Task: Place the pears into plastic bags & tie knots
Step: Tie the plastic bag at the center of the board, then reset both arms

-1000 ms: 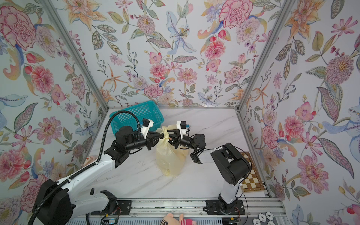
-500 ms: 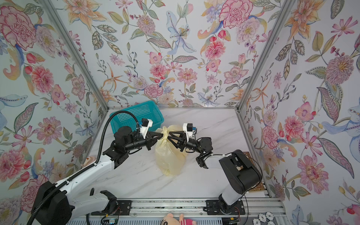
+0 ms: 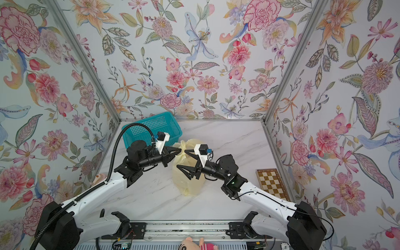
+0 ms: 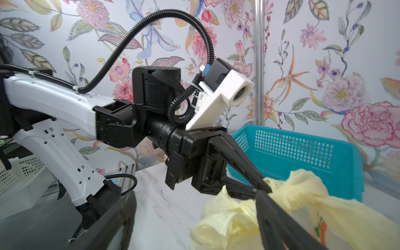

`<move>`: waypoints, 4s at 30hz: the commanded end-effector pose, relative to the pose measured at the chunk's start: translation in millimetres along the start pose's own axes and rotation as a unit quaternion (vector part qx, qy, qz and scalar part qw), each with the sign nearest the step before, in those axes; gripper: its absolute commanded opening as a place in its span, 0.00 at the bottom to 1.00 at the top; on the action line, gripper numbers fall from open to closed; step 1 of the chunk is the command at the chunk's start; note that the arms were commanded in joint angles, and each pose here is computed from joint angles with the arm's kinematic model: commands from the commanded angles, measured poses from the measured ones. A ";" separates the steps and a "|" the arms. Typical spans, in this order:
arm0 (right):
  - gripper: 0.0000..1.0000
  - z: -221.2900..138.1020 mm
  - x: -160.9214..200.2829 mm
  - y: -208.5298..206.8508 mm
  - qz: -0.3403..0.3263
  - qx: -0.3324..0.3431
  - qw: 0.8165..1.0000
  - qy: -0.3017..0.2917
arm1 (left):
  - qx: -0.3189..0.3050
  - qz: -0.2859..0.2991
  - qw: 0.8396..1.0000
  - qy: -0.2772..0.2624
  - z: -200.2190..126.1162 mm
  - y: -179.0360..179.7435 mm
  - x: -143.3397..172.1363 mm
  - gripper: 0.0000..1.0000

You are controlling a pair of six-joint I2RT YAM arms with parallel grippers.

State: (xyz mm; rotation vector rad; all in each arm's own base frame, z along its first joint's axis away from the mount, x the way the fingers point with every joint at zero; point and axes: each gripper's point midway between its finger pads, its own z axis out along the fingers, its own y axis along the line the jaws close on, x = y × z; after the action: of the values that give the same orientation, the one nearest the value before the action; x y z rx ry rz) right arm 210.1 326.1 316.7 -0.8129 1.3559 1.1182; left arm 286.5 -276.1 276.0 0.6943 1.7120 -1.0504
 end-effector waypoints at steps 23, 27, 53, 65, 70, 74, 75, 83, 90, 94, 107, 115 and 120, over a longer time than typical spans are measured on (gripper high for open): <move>0.64 -15.5 39.5 -38.1 0.073 0.124 0.988 0.046 | 0.012 0.023 1.000 -0.012 1.2 -7.4 -14.2 0.00; 0.37 -11.9 37.5 -33.6 0.081 0.108 0.990 0.044 | 0.011 0.024 1.000 -0.014 0.7 -7.6 -16.5 0.00; 0.00 -194.1 65.7 -153.7 0.066 0.466 0.869 0.151 | -0.464 -0.084 0.882 -0.013 -167.3 153.5 18.3 0.00; 0.00 -204.9 92.7 -164.1 0.133 0.443 0.877 0.127 | -0.420 -0.152 0.894 0.024 -138.1 171.0 79.5 0.08; 0.79 -211.7 56.8 -170.0 0.103 0.456 0.878 0.101 | -0.474 -0.134 0.870 0.015 -156.3 181.9 71.1 0.71; 0.89 -237.3 48.0 -193.3 0.083 0.515 0.847 0.107 | -0.550 -0.107 0.828 0.026 -183.1 197.0 73.4 0.92; 0.93 -249.5 49.4 -202.8 0.081 0.541 0.830 0.111 | -0.576 -0.099 0.811 0.032 -192.6 202.7 76.3 1.00; 0.99 -303.6 85.8 -264.0 0.030 0.644 0.755 0.124 | -0.685 -0.033 0.728 0.024 -231.2 230.9 96.0 1.00; 0.99 -274.1 108.2 -294.2 -0.029 0.608 0.788 0.092 | -0.716 0.100 0.690 -0.022 -245.6 236.0 76.3 1.00; 0.99 -270.3 136.2 -302.7 -0.029 0.597 0.795 0.100 | -0.702 0.170 0.690 -0.034 -234.5 246.4 74.9 1.00; 0.99 -277.1 138.6 -299.2 -0.044 0.625 0.774 0.094 | -0.588 0.173 0.785 -0.091 -200.1 229.3 71.9 1.00; 0.99 -277.2 138.6 -299.3 -0.044 0.625 0.774 0.094 | -0.567 0.154 0.802 -0.105 -205.2 241.0 91.7 1.00; 0.99 -277.0 138.3 -299.6 -0.044 0.625 0.774 0.094 | -0.572 0.145 0.804 -0.076 -196.7 257.1 95.5 1.00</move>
State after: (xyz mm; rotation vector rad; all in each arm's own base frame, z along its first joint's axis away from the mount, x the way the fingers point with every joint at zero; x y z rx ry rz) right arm 382.7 -6.7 101.5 0.0391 1.8206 -0.0973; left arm 370.5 20.5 127.0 0.0376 1.6709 0.2673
